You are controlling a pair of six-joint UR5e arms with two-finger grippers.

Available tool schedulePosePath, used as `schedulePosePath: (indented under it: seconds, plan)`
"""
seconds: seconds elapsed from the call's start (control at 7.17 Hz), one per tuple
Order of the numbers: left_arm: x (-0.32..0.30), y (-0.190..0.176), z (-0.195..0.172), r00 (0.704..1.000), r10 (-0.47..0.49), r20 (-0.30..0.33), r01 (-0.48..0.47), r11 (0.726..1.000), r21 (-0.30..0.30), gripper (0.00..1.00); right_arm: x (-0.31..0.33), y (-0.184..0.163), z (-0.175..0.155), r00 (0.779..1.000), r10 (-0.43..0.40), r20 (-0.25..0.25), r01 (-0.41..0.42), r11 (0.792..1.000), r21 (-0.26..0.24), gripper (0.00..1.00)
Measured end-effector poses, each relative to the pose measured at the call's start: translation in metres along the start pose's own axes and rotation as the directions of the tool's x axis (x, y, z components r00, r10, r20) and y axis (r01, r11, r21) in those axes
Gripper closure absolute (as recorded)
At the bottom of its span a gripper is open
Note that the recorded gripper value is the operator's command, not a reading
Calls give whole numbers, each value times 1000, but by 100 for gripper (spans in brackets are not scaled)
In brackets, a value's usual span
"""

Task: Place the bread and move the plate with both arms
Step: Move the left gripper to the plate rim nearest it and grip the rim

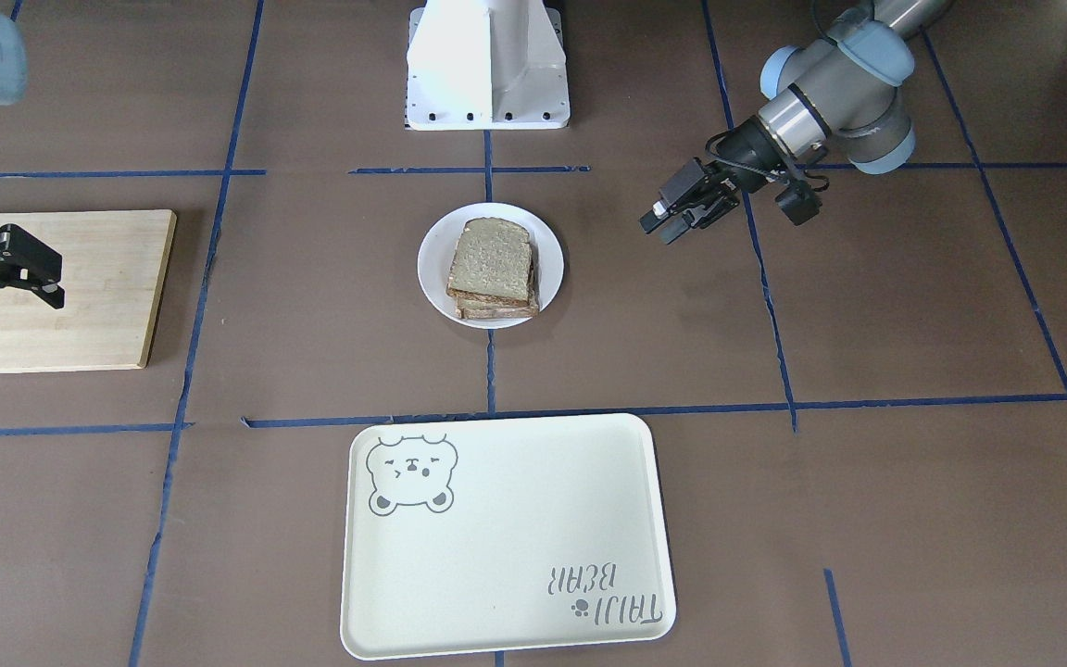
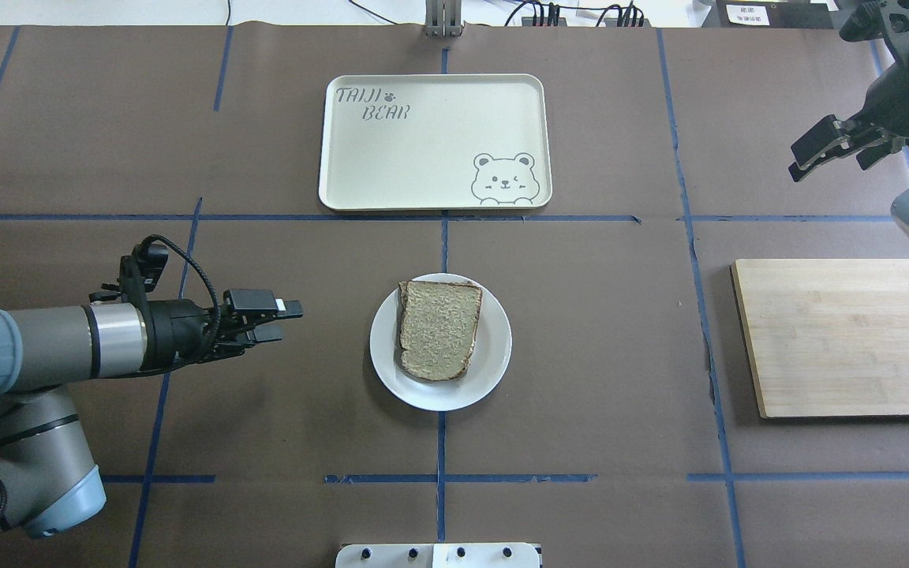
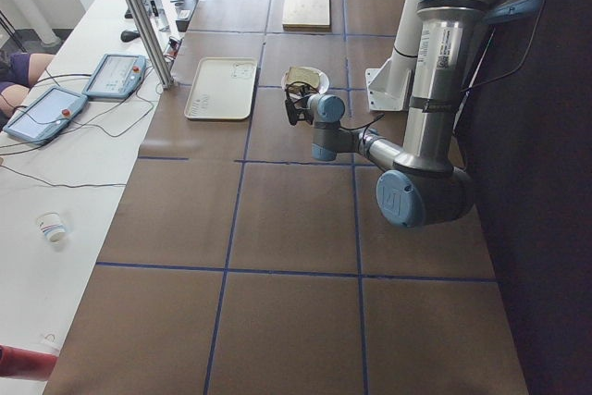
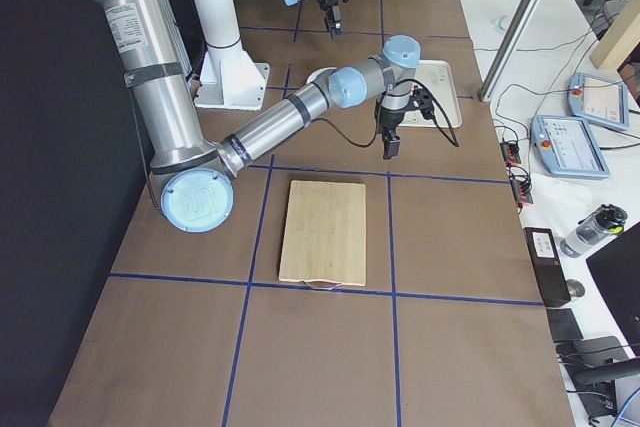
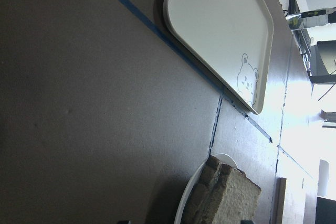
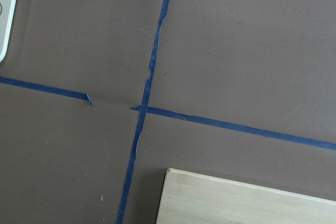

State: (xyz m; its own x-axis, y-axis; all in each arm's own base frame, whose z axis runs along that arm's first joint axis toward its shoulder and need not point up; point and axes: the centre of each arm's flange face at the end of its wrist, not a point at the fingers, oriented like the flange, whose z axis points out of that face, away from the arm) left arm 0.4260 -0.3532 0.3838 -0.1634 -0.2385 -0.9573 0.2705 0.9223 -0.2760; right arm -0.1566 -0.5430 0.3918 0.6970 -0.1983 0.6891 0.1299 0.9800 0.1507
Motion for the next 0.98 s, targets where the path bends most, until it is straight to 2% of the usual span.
schedulePosePath:
  seconds: [0.28,0.56,0.98]
  plan:
    - [7,24,42,1000,-8,-13,8,1000,-23,39,64,24,7,999,-41,-27,40,999,-28,0]
    - [6,38,68,999,-32,-2,32,999,-38,42,116,49,8,1000,10,-19,-10,999,-48,0]
    - [-4,45,89,999,-43,30,45,998,-43,47,157,68,25,998,65,-5,-65,996,-68,0]
